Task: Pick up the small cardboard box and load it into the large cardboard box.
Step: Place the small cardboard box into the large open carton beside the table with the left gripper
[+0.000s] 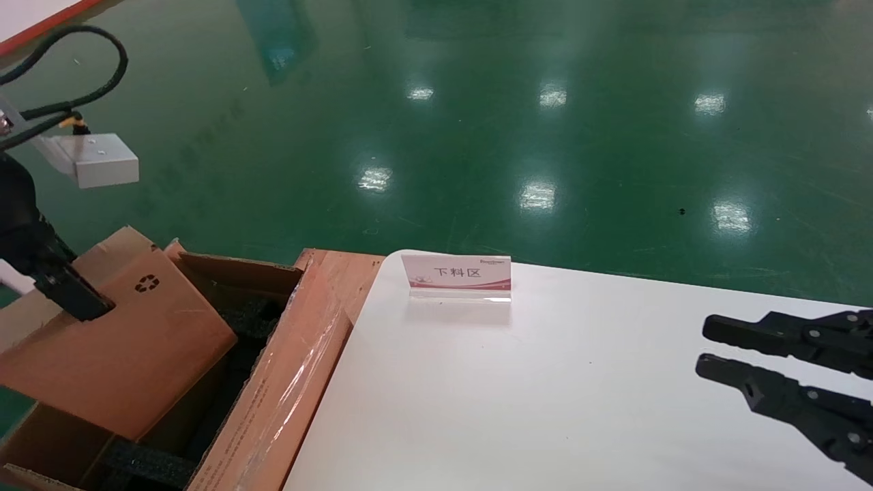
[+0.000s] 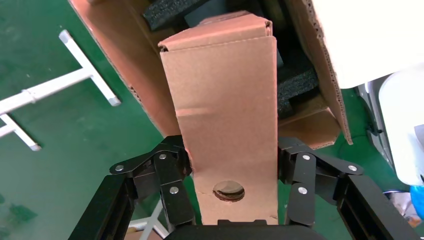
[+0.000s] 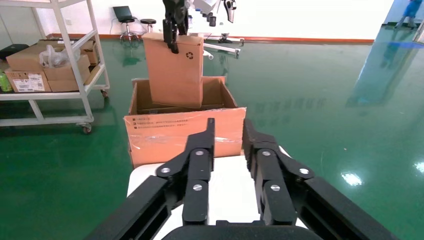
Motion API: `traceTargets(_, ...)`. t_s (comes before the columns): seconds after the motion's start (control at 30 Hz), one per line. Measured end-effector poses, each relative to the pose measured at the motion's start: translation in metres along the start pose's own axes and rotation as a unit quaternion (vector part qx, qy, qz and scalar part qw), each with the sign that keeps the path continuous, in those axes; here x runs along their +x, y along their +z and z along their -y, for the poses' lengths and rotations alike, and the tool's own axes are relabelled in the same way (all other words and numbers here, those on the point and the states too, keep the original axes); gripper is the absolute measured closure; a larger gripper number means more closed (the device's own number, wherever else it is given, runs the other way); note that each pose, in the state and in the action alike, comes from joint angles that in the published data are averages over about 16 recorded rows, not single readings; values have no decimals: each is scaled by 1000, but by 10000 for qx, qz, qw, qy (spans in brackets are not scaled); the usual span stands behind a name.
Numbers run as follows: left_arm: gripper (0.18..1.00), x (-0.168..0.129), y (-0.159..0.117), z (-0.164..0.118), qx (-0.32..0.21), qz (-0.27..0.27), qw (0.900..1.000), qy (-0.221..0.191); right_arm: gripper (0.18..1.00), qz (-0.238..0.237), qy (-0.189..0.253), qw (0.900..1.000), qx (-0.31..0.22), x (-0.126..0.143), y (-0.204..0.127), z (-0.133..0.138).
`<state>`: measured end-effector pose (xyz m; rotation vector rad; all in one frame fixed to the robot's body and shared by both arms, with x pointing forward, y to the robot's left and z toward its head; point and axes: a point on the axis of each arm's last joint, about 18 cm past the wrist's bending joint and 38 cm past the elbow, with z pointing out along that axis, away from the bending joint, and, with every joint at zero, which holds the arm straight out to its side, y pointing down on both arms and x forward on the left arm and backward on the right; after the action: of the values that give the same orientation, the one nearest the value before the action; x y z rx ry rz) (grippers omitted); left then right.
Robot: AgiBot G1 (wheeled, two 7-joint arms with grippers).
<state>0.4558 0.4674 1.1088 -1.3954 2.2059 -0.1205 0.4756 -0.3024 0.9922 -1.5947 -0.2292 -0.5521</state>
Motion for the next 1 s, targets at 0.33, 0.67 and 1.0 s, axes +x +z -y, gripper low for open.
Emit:
traceTargets(0.33, 815, -17, 42, -9, -137, -60, 9992, -365, 744, 0, 0, 10000, 0, 0, 0, 0)
traceTargets(0.67, 817, -31, 84, -15, -268, -59, 9969, -738, 506, 0, 0, 10000, 0, 0, 0, 0)
traceTargets(1.0, 819, -40, 110, -18, -445, 30, 9945, -949, 294, 0, 0, 10000, 0, 0, 0, 0)
